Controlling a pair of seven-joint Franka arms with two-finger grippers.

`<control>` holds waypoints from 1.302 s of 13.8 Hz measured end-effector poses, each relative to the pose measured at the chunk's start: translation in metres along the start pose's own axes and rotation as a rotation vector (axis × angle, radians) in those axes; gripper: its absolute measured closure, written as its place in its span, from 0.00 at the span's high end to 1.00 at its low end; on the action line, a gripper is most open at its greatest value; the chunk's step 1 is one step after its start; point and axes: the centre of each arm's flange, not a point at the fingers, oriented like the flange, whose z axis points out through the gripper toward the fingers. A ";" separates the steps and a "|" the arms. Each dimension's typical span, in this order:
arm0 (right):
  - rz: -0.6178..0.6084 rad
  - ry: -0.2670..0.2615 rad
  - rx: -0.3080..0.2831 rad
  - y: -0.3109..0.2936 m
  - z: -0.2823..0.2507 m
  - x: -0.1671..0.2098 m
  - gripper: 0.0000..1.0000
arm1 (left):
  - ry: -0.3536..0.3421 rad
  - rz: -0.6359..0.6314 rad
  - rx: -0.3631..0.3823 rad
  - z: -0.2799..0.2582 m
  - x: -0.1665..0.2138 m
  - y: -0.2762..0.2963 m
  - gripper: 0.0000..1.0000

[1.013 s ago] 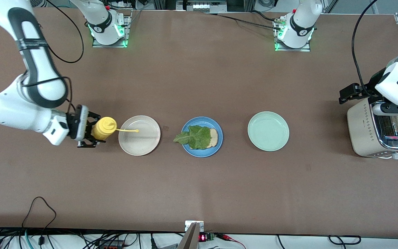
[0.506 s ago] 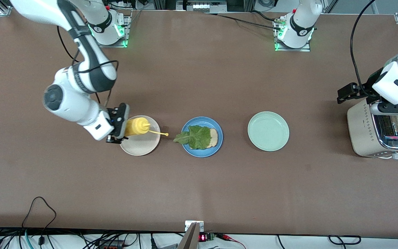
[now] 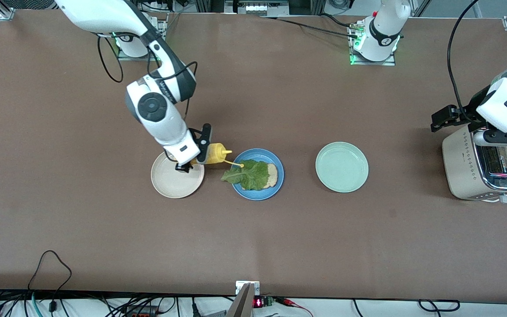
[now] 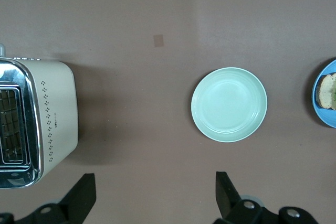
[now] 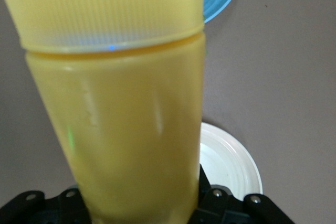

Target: Make sandwich in blue plate with both arms

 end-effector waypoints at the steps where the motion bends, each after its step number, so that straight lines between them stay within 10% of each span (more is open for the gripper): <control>1: -0.004 -0.015 -0.008 -0.002 0.007 0.007 0.63 | 0.000 -0.002 0.000 0.000 0.000 -0.001 1.00; 11: 0.006 -0.078 -0.056 0.007 0.034 0.026 0.63 | 0.035 -0.008 -0.002 0.000 0.006 -0.004 1.00; 18: 0.060 -0.047 0.026 0.064 -0.053 -0.063 0.63 | 0.033 0.000 -0.003 0.003 0.008 0.000 1.00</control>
